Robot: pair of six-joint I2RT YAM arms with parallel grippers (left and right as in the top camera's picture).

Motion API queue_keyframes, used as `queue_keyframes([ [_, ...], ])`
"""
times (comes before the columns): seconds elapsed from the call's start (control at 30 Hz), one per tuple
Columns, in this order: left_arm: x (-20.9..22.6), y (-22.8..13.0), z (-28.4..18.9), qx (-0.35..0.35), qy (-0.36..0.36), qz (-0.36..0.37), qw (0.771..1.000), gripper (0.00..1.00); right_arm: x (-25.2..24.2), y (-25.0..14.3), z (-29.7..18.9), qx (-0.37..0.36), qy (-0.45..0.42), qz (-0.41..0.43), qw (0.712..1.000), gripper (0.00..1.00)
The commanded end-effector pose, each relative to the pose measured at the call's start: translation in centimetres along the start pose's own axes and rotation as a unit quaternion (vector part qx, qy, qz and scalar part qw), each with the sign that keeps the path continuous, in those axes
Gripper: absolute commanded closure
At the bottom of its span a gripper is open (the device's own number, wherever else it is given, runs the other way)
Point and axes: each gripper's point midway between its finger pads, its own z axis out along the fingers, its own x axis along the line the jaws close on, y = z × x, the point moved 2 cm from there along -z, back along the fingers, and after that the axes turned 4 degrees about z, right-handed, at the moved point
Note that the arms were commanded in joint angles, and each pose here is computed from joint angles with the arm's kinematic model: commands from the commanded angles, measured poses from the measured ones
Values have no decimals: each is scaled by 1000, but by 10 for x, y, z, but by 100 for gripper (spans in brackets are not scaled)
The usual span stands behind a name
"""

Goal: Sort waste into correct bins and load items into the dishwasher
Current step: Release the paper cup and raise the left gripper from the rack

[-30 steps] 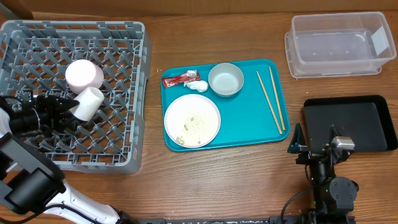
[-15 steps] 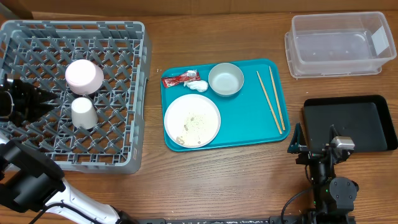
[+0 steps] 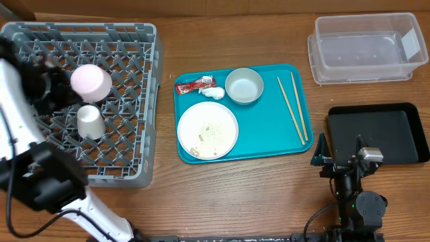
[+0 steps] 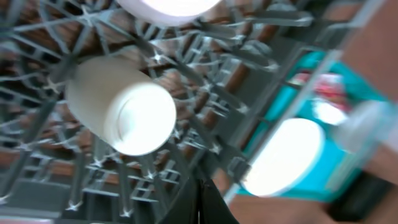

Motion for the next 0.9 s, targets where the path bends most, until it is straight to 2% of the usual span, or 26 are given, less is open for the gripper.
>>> queue_keyframes([
  [0.0, 21, 7, -3, -30, 171, -39, 984, 96, -1, -2, 0, -3, 0, 2, 1000, 0],
  [0.2, 19, 12, -1, -49, 233, -42, 970, 96, -1, -2, 0, -3, 0, 2, 1000, 0],
  [0.43, 22, 12, 11, -30, 235, -44, 971, 96, -1, -2, 0, -3, 0, 2, 1000, 0],
  [0.87, 35, 12, 60, 47, 237, -46, 969, 96, -1, -2, 0, -3, 0, 2, 1000, 0],
])
